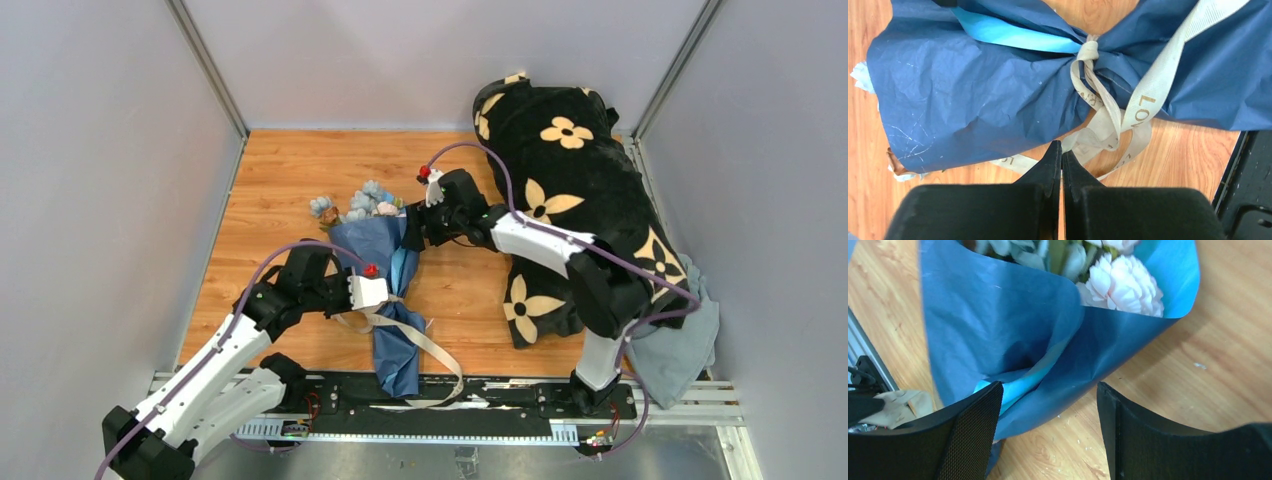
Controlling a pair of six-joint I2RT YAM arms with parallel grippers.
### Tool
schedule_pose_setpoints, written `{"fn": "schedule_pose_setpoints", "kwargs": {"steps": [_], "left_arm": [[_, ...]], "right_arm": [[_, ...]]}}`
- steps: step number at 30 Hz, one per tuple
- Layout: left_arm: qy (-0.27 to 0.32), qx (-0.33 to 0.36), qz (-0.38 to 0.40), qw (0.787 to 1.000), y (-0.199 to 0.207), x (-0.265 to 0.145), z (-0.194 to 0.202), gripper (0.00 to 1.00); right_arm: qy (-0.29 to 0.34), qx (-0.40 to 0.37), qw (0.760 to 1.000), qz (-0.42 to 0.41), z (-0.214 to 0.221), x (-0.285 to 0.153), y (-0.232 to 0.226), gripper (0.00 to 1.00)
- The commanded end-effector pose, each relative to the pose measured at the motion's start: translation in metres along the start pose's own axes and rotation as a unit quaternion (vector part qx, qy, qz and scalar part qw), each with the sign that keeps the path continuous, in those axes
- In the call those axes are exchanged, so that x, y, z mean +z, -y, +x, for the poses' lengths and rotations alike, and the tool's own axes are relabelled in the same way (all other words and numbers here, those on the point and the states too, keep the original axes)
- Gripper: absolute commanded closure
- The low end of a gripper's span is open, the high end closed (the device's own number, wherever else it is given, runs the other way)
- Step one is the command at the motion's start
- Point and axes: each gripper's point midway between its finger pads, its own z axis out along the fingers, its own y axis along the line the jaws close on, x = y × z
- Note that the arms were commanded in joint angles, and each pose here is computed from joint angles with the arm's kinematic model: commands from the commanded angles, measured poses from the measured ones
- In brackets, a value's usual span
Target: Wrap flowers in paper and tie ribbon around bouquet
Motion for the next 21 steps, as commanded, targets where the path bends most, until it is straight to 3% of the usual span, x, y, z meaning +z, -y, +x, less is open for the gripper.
{"fn": "schedule_pose_setpoints", "kwargs": {"steps": [1,7,13,17,21], "left_arm": [[-0.009,0.05,0.022,0.998,0.01,-0.004,0.008,1.0],[-0.008,0.082,0.031,0.996,0.012,0.003,0.013,1.0],[0.008,0.105,0.012,0.994,-0.002,0.013,0.005,1.0],[0.009,0.144,-0.015,0.989,-0.021,0.019,0.0,1.0],[0.029,0.185,-0.057,0.981,-0.048,0.029,-0.017,1.0]], "right_arm": [[-0.058,0.094,0.994,0.017,0.022,0.02,0.005,0.27],[-0.073,0.128,0.989,0.021,0.042,0.043,0.016,0.31],[-0.058,0.18,0.982,-0.007,0.047,0.057,0.018,0.73],[-0.011,0.205,0.979,0.003,0.033,0.051,0.034,0.99],[0.057,0.224,0.971,0.057,0.016,0.031,0.067,1.0]]}}
